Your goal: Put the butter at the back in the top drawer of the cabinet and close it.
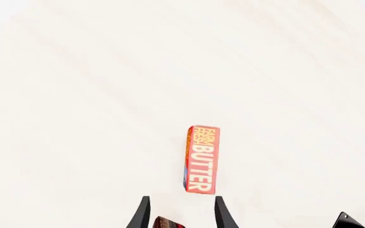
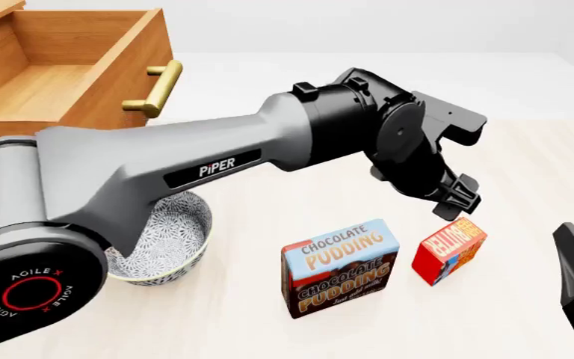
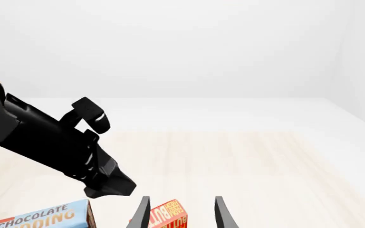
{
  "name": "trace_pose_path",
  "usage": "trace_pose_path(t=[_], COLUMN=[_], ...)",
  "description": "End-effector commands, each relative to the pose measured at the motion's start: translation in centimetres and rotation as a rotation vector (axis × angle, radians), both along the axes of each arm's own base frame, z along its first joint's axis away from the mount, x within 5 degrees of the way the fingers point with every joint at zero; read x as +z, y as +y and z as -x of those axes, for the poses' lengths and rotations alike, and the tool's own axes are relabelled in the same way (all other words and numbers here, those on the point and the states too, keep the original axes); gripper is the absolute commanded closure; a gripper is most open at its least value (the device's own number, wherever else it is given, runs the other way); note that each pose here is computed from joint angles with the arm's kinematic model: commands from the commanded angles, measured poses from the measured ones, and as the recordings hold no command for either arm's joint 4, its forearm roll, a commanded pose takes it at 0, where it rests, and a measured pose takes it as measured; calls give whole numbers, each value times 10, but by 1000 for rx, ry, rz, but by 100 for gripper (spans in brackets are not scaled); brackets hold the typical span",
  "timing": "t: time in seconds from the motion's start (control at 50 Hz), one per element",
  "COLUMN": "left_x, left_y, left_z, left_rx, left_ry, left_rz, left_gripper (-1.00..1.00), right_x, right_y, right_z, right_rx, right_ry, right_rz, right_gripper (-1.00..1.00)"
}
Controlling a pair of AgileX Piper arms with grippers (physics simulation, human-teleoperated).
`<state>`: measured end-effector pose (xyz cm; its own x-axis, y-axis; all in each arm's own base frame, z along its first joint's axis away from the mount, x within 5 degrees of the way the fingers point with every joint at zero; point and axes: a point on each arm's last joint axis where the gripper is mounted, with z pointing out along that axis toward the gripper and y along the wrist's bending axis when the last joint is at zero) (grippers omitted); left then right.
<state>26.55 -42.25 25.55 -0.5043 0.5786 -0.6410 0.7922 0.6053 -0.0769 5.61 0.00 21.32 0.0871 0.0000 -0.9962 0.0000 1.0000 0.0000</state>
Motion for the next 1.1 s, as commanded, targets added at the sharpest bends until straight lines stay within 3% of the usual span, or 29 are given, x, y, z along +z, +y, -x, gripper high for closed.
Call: trace_pose_path(t=[0.02, 0.5, 1.1], left_x=[-13, -31, -60], left_y=[-15, -28, -47], left_z=[3, 11, 4], left_rx=[-10, -30, -29], left_ry=[18, 39, 61], left_rz=[-15, -38, -66], left_gripper=[-100, -100, -100], right_x=[0, 0, 0], right_y=[0, 0, 0], right_z=[0, 0, 0], right_rx=[0, 0, 0], right_ry=[0, 0, 0], right_rz=[0, 0, 0], right_gripper=[-100, -100, -100])
